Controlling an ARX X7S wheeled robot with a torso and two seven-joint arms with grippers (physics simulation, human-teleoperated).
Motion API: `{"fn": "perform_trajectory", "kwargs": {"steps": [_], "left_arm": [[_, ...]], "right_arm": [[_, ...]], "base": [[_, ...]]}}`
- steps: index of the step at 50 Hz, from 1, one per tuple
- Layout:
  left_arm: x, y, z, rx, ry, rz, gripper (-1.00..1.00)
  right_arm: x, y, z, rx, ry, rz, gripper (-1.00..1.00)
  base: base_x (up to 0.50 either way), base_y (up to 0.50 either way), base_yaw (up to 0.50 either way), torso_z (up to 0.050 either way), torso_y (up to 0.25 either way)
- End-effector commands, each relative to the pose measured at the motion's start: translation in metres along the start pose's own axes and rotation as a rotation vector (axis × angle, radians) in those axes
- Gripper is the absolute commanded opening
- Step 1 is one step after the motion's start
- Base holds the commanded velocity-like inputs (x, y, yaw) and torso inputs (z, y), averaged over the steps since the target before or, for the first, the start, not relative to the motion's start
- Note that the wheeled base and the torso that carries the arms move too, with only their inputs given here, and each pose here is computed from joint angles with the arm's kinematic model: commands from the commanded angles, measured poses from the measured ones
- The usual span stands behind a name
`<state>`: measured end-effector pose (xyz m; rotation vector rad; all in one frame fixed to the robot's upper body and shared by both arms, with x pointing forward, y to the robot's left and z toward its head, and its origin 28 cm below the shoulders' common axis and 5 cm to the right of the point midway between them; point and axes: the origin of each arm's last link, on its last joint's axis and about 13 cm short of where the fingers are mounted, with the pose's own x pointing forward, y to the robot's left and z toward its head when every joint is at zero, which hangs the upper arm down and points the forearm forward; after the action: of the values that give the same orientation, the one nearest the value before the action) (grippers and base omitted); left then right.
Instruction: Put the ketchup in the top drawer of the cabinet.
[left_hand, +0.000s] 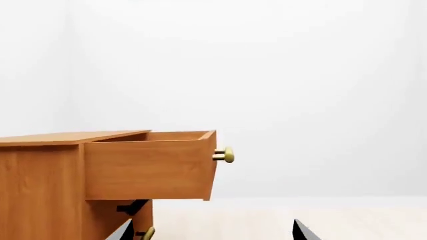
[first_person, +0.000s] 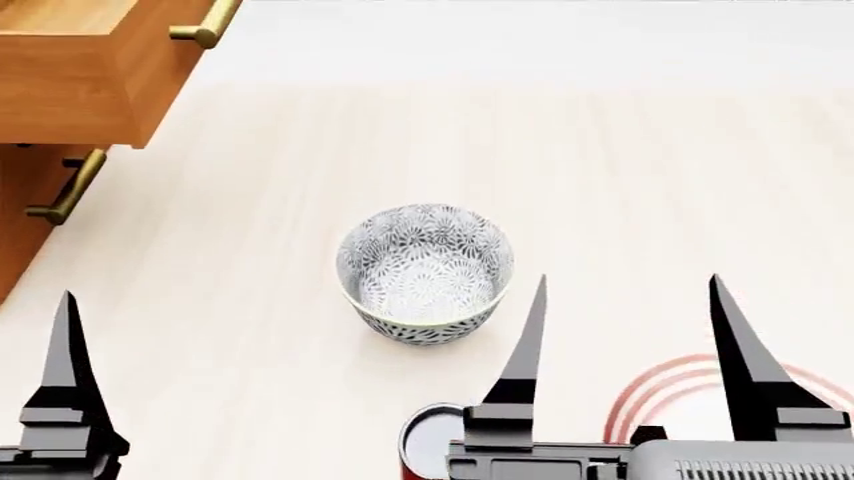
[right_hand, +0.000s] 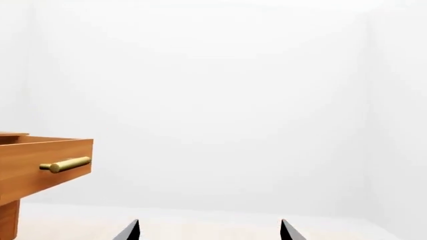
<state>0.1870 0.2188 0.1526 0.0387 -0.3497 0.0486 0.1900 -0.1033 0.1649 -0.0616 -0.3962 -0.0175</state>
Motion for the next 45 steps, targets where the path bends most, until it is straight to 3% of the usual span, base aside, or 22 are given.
{"fn": "perform_trajectory", "kwargs": {"steps": [1,23,25,27,45], "left_arm": [[0.0014,0.0003,0.0002,-0.006,-0.004,-0.004,1.00],[0.0030,0.0025,-0.0026,0.000,-0.002,0.006,1.00],[0.0031,0.0024,-0.0034,0.003,0.000,0.006,1.00],[0.0033,0.0025,-0.0046,0.003,0.003,0.006,1.00],[0.0051,0.0004,-0.0056,0.005,0.011,0.002,1.00]], "right_arm": [[0.0002,0.0007,0.0022,0.001,-0.003,-0.001,1.00],[0.0012,0.0039,0.0023,0.020,-0.010,0.014,1.00],[0.0012,0.0035,0.0034,0.061,-0.028,0.027,1.00],[0.0013,0.0038,0.0009,0.005,-0.006,0.013,1.00],[0.0024,0.0014,-0.0007,0.023,0.011,0.008,1.00]], "base": [[0.50,0.00,0.00,0.000,0.000],[0.50,0.00,0.00,0.000,0.001],[0.00,0.00,0.00,0.000,0.000],[0.00,0.00,0.00,0.000,0.000],[0.00,0.50,0.00,0.000,0.000]]}}
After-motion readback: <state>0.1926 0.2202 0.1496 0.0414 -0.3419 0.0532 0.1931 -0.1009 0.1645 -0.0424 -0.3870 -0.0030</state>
